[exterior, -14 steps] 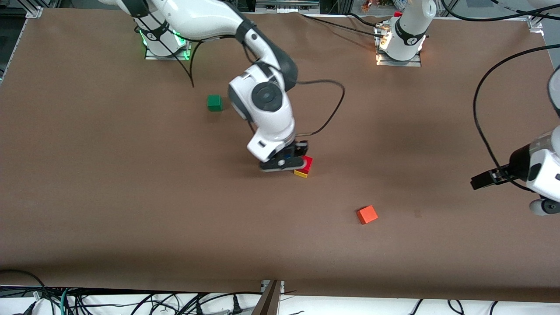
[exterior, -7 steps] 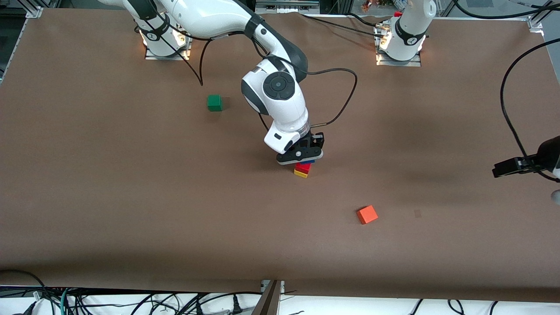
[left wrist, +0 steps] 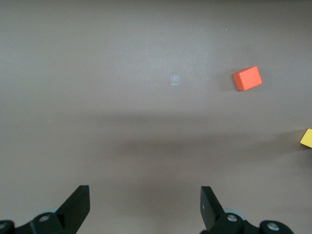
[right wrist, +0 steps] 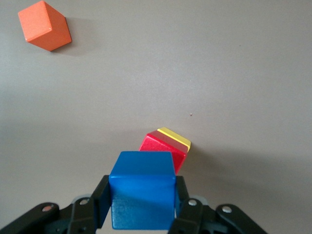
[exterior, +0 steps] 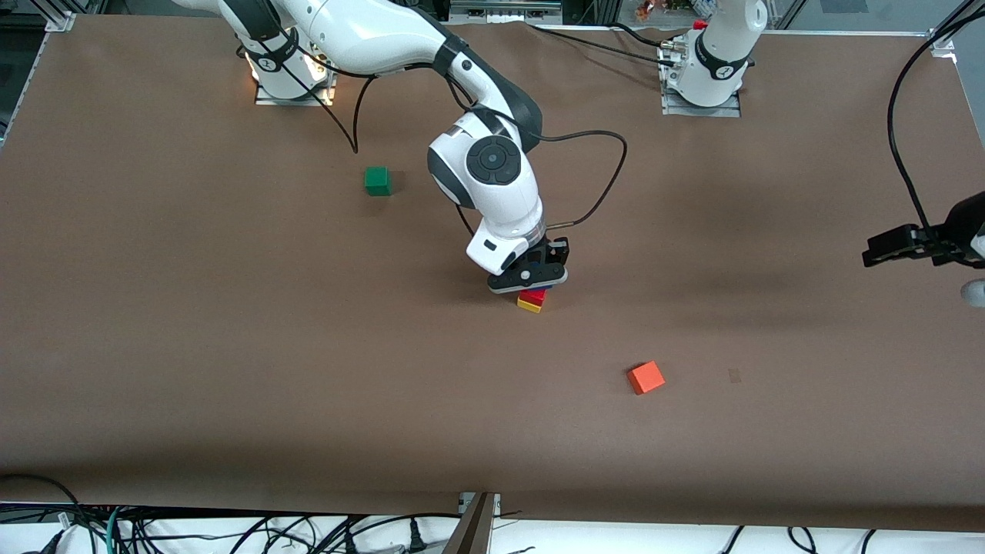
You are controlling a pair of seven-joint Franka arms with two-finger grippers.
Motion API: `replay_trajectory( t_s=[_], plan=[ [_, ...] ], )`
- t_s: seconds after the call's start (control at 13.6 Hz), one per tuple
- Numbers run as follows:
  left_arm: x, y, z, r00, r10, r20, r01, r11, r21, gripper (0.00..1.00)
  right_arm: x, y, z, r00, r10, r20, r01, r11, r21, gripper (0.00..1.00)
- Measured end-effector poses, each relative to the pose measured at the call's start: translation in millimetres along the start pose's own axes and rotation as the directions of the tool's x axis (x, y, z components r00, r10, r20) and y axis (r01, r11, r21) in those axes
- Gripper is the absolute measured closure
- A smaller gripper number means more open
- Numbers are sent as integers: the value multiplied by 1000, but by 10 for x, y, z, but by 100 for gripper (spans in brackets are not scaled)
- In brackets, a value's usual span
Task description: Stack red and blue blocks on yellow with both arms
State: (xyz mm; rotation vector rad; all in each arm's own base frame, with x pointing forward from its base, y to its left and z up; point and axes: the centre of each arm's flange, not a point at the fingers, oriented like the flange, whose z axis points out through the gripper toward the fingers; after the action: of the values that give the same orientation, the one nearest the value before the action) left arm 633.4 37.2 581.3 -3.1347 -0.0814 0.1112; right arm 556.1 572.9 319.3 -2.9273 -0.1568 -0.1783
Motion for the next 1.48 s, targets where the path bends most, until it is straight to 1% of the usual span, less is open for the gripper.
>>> replay_trajectory(
  t_s=[0.15, 0.37, 0.52, 0.59, 0.74, 0.96, 1.11, 1.25, 1.4, 1.48],
  plan=[
    [-76, -26, 46, 1000, -6, 6, 6, 1000, 3, 0, 1, 4, 47, 1000, 0, -4, 0, 1000, 2, 45],
    [-71, -34, 143, 1000, -7, 15, 7, 1000, 4, 0, 0, -10, 42, 1000, -1, -8, 1, 1000, 6, 44],
    [-70, -16, 155, 1000, -3, 17, 3, 1000, 4, 0, -6, -23, 37, 1000, -5, -11, 5, 1000, 6, 30],
    [-69, 2, 155, 1000, 0, 16, -1, 1000, 5, 0, -6, -29, 31, 1000, -7, -13, 7, 1000, 5, 19],
    [-69, 38, 154, 1000, 6, 16, -6, 1000, 5, 0, 3, -38, 9, 1000, -8, -18, 8, 1000, 7, 1],
    [-66, 47, 149, 1000, 8, 12, -8, 1000, 5, 0, 28, -39, -43, 1000, -7, -21, 7, 1000, 7, 0],
    [-66, 48, 144, 1000, 7, 10, -7, 1000, 5, 0, 80, 0, -190, 1000, -1, -12, 1, 1000, -6, 0],
    [-66, 67, 140, 1000, 5, 9, -5, 1000, 4, 0, 247, 173, -570, 1000, 28, -7, -28, 999, -23, 0],
    [-68, 148, 136, 1000, 7, 8, -7, 1000, 4, 0, 541, 581, -1108, 996, 93, -12, -94, 995, -32, 0],
    [-69, 189, 136, 1000, 11, 8, -11, 1000, 5, 0, 686, 854, -1387, 991, 130, -5, -131, 991, -34, 0]
  ],
)
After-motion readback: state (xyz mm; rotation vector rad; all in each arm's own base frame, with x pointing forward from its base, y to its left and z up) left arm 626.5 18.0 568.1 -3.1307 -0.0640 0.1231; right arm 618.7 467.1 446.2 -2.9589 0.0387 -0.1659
